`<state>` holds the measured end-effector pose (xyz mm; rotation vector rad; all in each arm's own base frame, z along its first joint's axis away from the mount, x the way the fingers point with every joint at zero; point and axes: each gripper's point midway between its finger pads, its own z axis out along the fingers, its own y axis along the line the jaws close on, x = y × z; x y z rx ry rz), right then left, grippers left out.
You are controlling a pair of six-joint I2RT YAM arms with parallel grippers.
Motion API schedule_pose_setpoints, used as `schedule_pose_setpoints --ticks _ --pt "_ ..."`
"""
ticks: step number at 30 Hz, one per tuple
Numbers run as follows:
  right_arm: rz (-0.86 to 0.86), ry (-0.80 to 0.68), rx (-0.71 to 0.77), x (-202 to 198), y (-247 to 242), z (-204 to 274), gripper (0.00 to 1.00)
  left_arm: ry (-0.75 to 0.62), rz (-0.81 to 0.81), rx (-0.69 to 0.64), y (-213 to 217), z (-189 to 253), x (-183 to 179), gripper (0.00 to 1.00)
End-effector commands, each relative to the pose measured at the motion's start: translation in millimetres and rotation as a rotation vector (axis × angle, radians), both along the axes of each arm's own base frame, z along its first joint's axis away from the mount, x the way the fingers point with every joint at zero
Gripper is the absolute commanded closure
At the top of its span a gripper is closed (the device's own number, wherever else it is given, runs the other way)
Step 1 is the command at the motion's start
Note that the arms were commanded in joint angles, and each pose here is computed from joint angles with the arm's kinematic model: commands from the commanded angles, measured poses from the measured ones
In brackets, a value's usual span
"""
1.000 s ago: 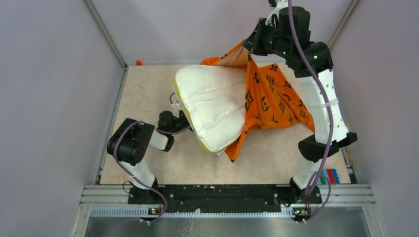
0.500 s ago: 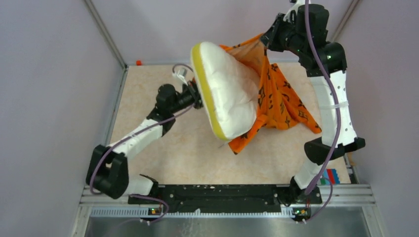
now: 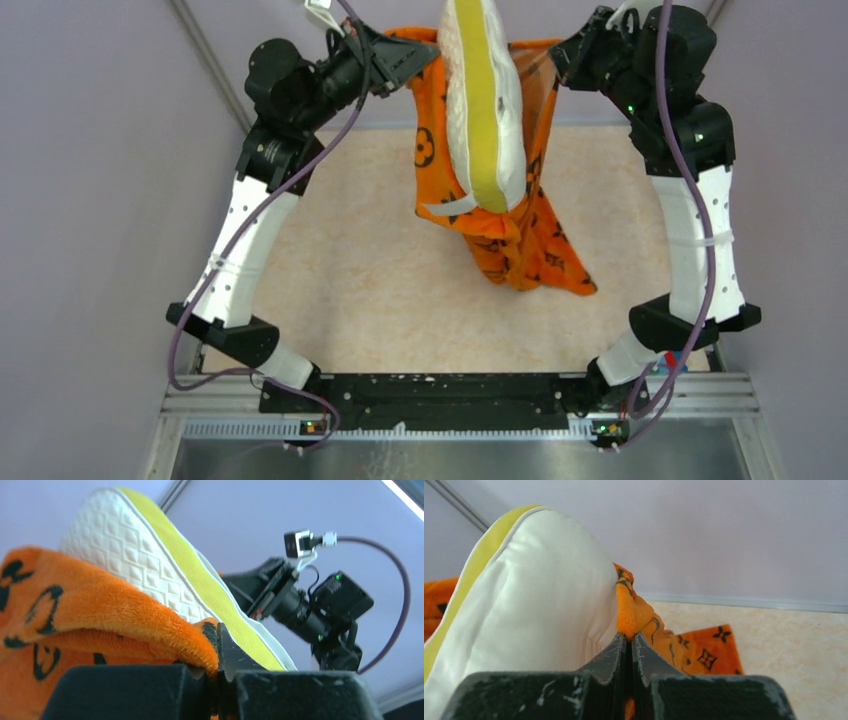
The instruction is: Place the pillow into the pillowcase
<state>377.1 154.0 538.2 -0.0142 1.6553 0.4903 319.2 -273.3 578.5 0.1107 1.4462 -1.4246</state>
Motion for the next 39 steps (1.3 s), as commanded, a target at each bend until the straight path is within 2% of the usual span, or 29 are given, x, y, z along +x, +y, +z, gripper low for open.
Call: schedule_pose_setpoints --ticks 1,4,6,11,15,19,25,27,29,32,35,39 --pt "-0.054 -0.337 0.129 -48.7 -30.2 106.2 1.0 -0.19 0.056 -0.122 10.6 84.7 -10.4 1.0" --pt "-0.172 -0.393 0.142 -47.4 -52.8 120.0 1.0 -0.262 0.029 -0.153 3.8 109.2 -22.6 1.0" --pt "-0.191 -0.368 0.144 -32.7 -51.0 107.2 1.0 -0.332 0.035 -0.174 8.5 125.7 -33.9 1.0" --pt "0.021 -0.199 0.168 -8.6 1.5 43.1 1.0 -0.571 0.239 -0.336 64.7 194.1 -70.0 1.0" --pt "0.196 -0.27 0.238 -41.1 22.4 49.5 1.0 -0.646 0.343 -0.442 96.3 223.6 -88.7 1.0" --pt "0.237 -0.457 0.293 -95.1 6.7 104.9 1.0 -0.613 0.385 -0.404 93.1 214.3 -71.2 1.0" --pt "-0.122 -0.697 0.371 -136.8 -79.2 193.3 1.0 -0.501 0.183 -0.213 36.7 156.5 -45.3 1.0" --pt "-0.178 -0.738 0.373 -143.0 -91.9 215.1 1.0 -0.453 0.128 -0.149 21.4 133.0 -41.0 1.0" --pt "-0.183 -0.744 0.367 -139.4 -91.2 223.3 1.0 -0.462 0.125 -0.138 22.6 130.6 -46.4 1.0" --pt "-0.101 -0.662 0.335 -114.5 -66.0 199.6 1.0 -0.556 0.207 -0.212 49.7 170.9 -70.0 1.0" --pt "-0.013 -0.52 0.314 -83.7 -36.8 139.7 1.0 -0.659 0.317 -0.361 89.9 217.5 -101.0 1.0" --pt "0.028 -0.419 0.324 -71.3 -22.9 85.8 1.0 -0.728 0.42 -0.513 126.6 245.1 -123.4 1.0"
